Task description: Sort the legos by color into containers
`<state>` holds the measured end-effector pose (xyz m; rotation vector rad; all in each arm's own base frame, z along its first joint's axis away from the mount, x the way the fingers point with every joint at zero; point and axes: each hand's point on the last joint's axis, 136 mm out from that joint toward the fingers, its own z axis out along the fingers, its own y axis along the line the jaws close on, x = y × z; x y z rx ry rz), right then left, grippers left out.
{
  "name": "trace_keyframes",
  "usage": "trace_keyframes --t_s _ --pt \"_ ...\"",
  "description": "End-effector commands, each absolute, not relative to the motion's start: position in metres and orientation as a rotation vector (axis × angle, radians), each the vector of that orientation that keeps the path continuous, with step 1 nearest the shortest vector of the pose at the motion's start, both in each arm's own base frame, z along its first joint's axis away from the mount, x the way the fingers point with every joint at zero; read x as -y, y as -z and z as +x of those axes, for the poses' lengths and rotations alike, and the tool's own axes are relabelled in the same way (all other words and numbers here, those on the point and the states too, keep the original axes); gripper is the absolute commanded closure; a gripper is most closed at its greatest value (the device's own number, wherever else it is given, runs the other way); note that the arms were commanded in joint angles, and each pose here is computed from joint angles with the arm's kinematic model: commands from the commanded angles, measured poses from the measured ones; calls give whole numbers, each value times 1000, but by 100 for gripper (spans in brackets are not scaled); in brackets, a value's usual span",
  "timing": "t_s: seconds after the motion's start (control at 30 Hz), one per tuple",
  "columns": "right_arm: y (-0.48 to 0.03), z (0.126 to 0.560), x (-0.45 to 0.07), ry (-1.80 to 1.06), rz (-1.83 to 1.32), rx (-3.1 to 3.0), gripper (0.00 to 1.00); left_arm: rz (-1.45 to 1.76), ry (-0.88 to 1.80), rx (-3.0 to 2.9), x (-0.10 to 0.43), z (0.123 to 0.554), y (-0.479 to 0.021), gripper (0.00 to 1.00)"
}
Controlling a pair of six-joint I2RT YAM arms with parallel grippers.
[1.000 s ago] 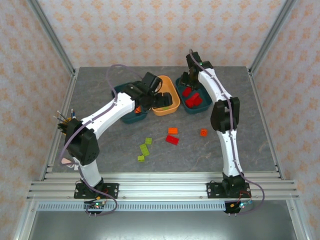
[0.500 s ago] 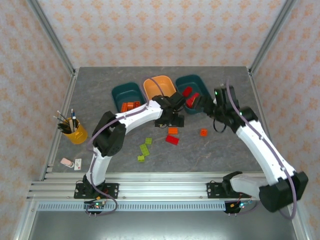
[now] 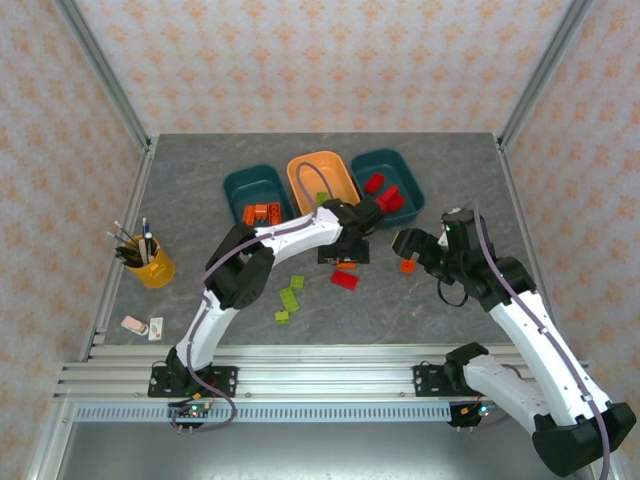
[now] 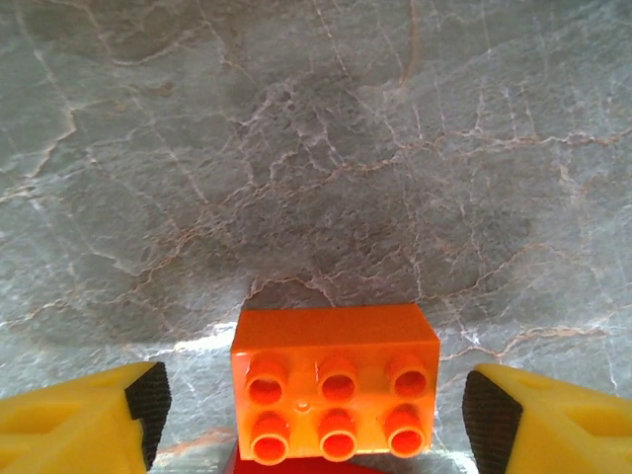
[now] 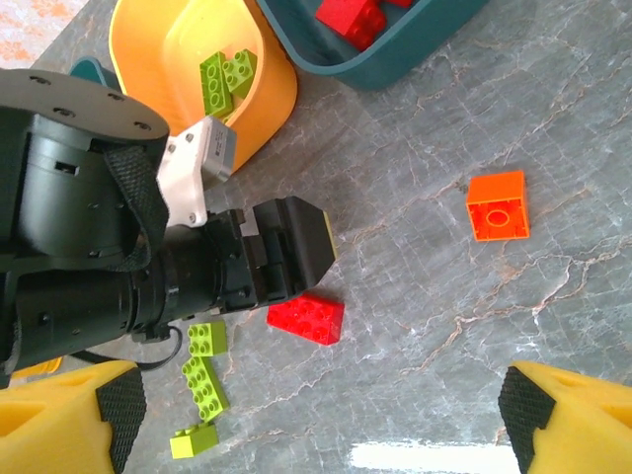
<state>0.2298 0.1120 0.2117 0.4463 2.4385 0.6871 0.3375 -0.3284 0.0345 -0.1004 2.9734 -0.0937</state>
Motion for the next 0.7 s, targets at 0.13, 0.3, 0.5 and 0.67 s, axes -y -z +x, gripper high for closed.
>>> trace_keyframes --t_s 0.13,0.3,0.5,0.67 --pt "-208 223 -117 -725 438 -2467 8 -120 1 -2964 329 337 -25 33" --pt "-209 223 -119 -738 433 -2465 10 -121 -14 -2934 327 341 -31 49" --pt "-227 225 -133 -834 320 -2424 14 -130 34 -2838 321 350 -84 51" --pt "-256 232 -159 -1000 194 -2314 15 -205 114 -2788 297 359 -130 51"
